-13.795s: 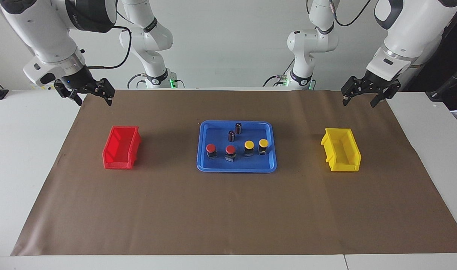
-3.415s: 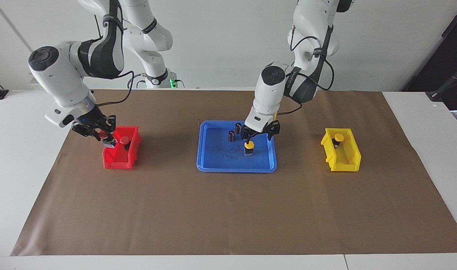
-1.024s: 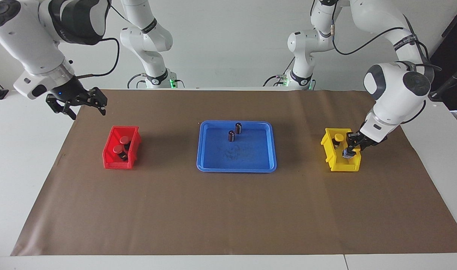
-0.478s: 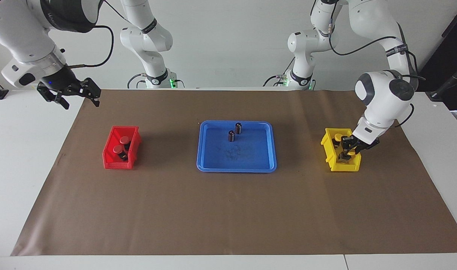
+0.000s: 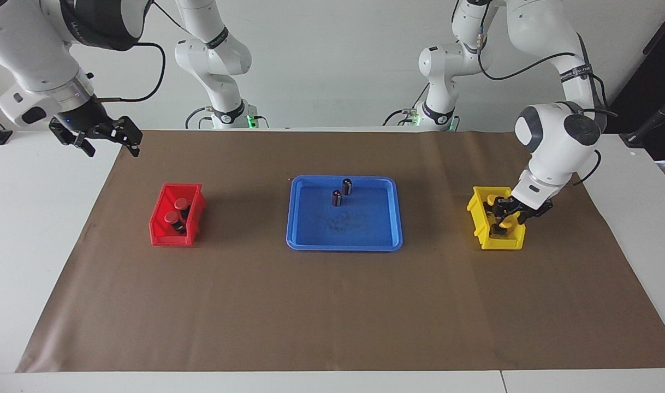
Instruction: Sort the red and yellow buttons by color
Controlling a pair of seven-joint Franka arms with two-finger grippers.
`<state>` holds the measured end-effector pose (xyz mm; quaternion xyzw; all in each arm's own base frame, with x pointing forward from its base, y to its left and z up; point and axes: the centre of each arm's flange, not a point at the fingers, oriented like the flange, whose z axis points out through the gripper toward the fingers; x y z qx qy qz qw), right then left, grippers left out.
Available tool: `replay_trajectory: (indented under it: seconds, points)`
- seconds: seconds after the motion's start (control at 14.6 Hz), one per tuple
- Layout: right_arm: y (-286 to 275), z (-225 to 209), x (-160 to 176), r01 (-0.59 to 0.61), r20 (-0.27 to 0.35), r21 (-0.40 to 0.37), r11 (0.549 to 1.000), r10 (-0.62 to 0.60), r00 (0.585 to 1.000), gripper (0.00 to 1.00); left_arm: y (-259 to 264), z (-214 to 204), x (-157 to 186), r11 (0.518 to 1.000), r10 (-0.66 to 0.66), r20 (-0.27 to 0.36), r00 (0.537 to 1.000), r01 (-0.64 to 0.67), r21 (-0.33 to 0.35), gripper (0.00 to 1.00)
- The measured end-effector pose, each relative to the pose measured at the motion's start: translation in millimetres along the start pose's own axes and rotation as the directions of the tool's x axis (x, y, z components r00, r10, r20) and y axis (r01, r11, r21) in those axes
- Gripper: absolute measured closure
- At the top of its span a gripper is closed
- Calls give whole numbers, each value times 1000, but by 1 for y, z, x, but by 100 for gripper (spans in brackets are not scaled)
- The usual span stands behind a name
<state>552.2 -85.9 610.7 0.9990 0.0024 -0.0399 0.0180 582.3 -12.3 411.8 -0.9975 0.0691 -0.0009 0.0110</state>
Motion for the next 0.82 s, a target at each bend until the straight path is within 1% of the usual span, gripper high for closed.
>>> replay_trajectory:
  seconds: [0.07,0.14,0.2,0.34,0.55,0.68,0.82]
  points:
    - [-1,0,0,2,1,0,1000,-2,1000,0,-1,-22,3,1000,18,15,1000,-18,0,4]
    - [-3,1,0,5,2,0,1000,-5,1000,0,-2,-45,5,999,50,25,998,-50,-1,0]
    - [-4,1,1,8,3,0,1000,-8,1000,0,-4,-73,6,996,87,31,996,-87,-2,0]
    - [-6,1,1,11,3,0,1000,-11,1000,0,-6,-122,-2,993,114,37,993,-114,-3,0]
    - [-10,2,1,18,4,0,1000,-18,1000,0,1,-186,-21,991,131,19,991,-131,-6,0]
    - [-14,2,2,25,4,-1,1000,-25,1000,0,8,-213,-32,990,141,-4,990,-141,1,0]
    - [-16,2,2,29,4,-1,1000,-29,1000,0,12,-221,-38,989,147,-4,989,-147,1,0]
